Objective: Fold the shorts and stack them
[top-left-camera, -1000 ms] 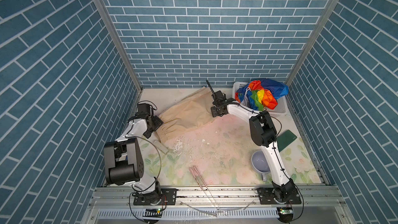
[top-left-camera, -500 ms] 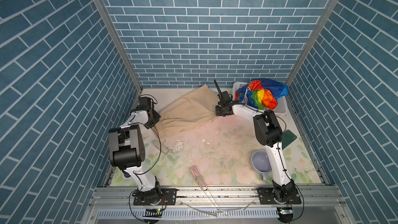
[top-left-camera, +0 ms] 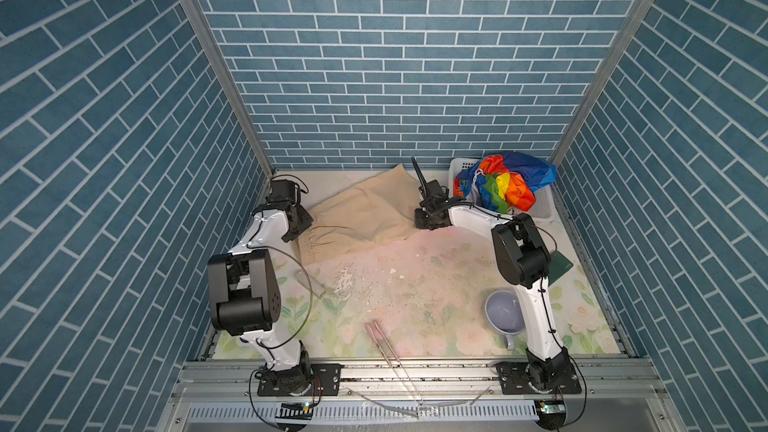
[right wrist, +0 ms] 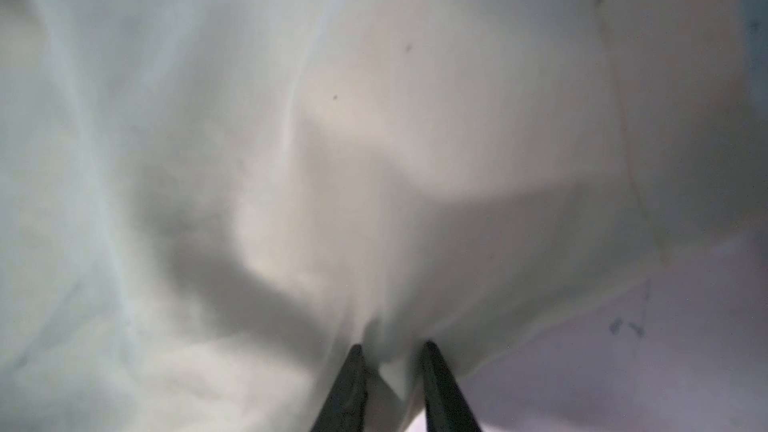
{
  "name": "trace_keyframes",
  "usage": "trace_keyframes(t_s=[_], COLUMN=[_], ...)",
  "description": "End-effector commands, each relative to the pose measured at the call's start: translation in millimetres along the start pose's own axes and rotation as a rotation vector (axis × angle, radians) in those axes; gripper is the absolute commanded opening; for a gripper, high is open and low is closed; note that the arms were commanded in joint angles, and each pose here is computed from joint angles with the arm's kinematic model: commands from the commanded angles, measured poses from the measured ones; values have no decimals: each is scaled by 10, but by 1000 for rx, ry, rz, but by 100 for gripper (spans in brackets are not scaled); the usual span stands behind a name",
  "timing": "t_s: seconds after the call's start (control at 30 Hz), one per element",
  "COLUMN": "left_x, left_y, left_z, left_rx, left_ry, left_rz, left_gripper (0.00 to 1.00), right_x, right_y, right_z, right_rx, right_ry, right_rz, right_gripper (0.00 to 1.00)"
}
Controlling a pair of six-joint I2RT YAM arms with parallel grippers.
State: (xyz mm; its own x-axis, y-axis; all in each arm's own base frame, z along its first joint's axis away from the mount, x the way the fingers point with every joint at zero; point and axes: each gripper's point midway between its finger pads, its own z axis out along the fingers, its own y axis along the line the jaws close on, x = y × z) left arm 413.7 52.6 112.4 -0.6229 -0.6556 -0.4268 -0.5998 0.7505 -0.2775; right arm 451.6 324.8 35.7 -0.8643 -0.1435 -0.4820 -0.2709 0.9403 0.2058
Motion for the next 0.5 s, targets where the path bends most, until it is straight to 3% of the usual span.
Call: trace_keyframes(t_s=[0.0,0.1,0.27,0.37,0.47], left_x=[94,189,133,-5,-155], left_y=[17,129,375,442,438], left_z=[-73,-59,-206,-205,-21], left_rx=[-35,-84,-194,-218,-163], left_ry=[7,34,-33,-75,-77], left_rz=[57,64,63,50,-2], left_gripper=[30,36,64,69,68], right_x=[-47,-91,-68,-54,-57], right_y=[184,302,293,270,197], right_z=[-401,-521,-530,-489,-475], right_rx=[41,17,-3,-56,-101], right_ry=[-33,-61,-60,-39,-32], right_rz=[-90,-99,-91,-55,-3], right_gripper=[34,38,51,54,54])
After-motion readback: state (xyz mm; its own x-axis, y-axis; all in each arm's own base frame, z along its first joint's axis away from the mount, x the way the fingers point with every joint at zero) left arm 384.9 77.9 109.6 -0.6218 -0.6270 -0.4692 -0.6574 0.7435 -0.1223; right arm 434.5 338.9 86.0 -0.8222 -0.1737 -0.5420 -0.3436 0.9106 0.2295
